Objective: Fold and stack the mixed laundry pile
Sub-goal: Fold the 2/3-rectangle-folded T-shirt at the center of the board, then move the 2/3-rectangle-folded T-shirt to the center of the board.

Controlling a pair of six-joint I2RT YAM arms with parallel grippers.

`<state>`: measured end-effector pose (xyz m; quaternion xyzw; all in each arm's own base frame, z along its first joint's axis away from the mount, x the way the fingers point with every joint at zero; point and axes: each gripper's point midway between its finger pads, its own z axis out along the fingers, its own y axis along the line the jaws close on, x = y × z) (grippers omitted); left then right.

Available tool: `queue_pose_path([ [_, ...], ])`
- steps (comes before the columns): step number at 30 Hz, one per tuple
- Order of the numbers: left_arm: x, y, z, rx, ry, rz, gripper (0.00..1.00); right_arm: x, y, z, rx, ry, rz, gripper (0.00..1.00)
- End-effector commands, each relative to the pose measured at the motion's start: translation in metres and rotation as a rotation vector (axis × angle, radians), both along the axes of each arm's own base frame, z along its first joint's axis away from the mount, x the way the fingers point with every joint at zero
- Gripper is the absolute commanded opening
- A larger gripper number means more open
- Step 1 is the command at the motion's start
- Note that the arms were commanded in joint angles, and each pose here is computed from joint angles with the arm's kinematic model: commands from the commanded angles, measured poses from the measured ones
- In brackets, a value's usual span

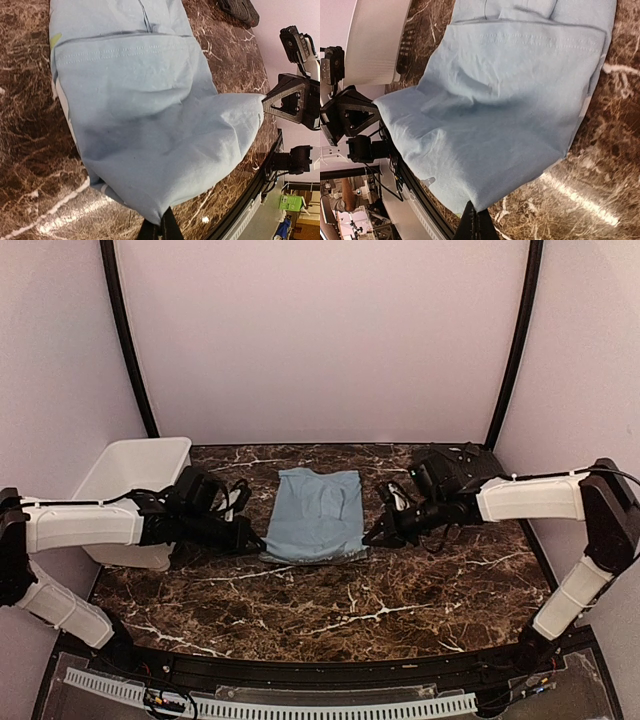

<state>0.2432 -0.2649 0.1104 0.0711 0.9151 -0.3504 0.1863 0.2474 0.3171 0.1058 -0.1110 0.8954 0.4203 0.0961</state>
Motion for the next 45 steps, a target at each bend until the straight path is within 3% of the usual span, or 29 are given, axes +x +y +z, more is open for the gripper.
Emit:
queue_pose_path([
  [1, 0.033, 0.006, 0.003, 0.067, -0.046, 0.045, 0.00, 0.039, -0.007, 0.003, -0.043, -0.048, -0.038, 0.00],
  [19, 0.211, -0.005, 0.027, 0.020, -0.191, 0.124, 0.00, 0.203, -0.013, 0.020, 0.000, -0.147, -0.127, 0.00],
  [26, 0.258, -0.006, -0.035, 0.090, -0.137, 0.149, 0.00, 0.244, -0.001, -0.034, 0.007, -0.092, -0.099, 0.00],
  [31, 0.258, -0.011, -0.069, 0.099, -0.078, 0.122, 0.00, 0.248, 0.003, -0.071, -0.003, -0.038, -0.102, 0.00],
  [36, 0.231, -0.012, -0.081, 0.110, -0.025, 0.093, 0.00, 0.223, -0.001, -0.072, -0.016, -0.024, -0.105, 0.00],
  [40, 0.189, -0.011, -0.086, 0.144, -0.002, 0.074, 0.00, 0.175, 0.000, -0.077, -0.022, 0.009, -0.090, 0.00],
  [45, 0.105, -0.003, -0.094, 0.155, 0.067, 0.046, 0.00, 0.080, 0.009, -0.091, -0.034, 0.090, -0.049, 0.00],
])
